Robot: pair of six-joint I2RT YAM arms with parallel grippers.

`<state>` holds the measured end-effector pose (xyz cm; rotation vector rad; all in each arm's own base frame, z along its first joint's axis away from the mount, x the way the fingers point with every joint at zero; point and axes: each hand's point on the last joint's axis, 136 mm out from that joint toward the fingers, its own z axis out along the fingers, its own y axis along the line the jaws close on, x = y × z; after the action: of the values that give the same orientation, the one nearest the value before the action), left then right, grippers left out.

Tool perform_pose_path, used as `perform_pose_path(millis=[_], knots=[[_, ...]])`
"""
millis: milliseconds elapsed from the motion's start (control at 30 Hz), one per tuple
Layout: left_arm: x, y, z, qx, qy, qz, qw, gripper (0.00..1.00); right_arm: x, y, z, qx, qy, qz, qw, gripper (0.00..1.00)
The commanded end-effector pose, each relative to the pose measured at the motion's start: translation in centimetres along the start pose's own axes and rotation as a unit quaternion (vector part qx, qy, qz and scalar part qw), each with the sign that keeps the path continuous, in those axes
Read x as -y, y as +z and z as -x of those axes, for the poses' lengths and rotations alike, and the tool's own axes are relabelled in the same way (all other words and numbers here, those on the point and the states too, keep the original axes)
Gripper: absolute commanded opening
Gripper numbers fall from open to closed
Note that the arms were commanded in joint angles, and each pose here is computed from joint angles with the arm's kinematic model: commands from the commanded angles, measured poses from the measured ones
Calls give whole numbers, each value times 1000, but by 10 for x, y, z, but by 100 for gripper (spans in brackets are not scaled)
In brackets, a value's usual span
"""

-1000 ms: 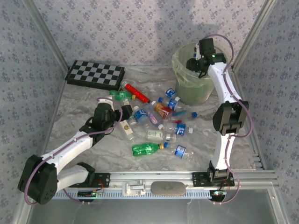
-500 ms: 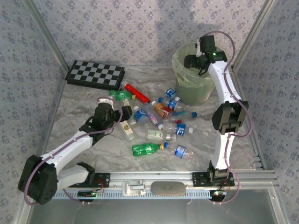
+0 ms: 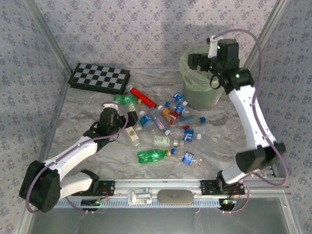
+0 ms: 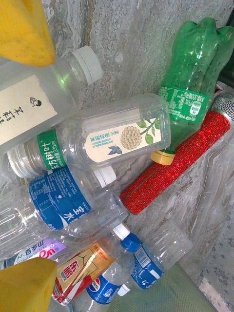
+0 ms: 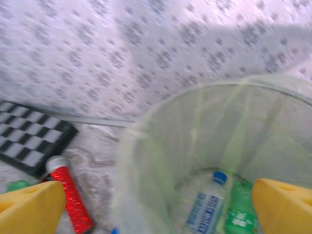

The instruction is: Put the plastic bottles in the bin

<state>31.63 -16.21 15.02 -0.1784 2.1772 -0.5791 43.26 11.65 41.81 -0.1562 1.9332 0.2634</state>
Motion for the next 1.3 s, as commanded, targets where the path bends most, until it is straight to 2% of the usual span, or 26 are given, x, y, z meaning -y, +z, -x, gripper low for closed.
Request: perform_pose_path(millis=[0, 233, 400, 533, 867, 1267], knots=[[5, -1, 2, 0, -8, 4, 1000, 100, -29, -12, 0, 45, 8, 65, 997, 100], [6, -8, -18, -32, 13, 32, 999, 100, -72, -31, -56, 44, 17, 127, 991, 100], [-3, -17, -42, -57, 11, 61, 996, 100, -86, -29, -110, 15, 44, 142, 989, 100], [-8, -20, -65, -80, -2, 70, 994, 100, -96, -25, -133, 7, 68, 154, 986, 100], [-9, -11, -101, -125, 6, 97, 987, 100, -108, -12, -142, -11, 63, 164, 984, 100], [-35, 2, -114, -139, 24, 177, 974, 100, -109, -7, -151, -24, 53, 157, 986, 100]])
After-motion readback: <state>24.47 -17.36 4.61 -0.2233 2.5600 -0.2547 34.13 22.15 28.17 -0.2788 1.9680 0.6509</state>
